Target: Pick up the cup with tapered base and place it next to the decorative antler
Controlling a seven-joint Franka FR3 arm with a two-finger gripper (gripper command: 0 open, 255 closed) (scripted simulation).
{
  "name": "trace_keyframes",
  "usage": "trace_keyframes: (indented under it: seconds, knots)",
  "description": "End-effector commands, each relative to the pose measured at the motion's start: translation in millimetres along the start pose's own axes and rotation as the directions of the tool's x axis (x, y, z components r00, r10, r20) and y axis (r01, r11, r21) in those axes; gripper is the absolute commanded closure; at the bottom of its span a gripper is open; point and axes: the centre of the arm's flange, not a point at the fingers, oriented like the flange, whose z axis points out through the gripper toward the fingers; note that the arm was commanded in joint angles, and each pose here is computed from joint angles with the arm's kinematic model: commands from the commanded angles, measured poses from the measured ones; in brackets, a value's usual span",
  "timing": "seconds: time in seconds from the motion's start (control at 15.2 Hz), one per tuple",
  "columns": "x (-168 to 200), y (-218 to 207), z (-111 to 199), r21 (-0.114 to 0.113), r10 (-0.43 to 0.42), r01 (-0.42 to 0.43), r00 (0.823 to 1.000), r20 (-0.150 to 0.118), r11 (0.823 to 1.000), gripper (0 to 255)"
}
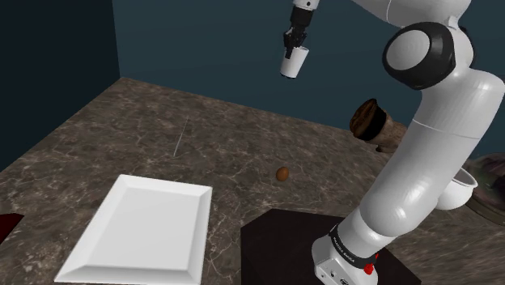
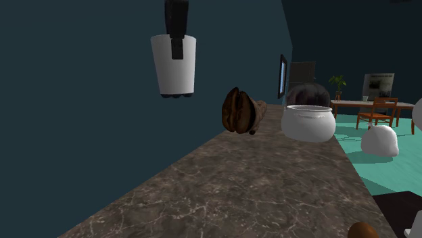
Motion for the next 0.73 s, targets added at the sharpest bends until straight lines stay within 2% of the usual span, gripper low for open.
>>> trace_keyframes:
  seconds: [0.0,0.66]
  knots:
    - [-0.5,-0.5,-10.2,0.000,0.000,0.000,1.000,0.000,1.000,255]
    - [-1.7,5.1,-62.7,0.000,0.000,0.000,1.000,0.000,1.000,255]
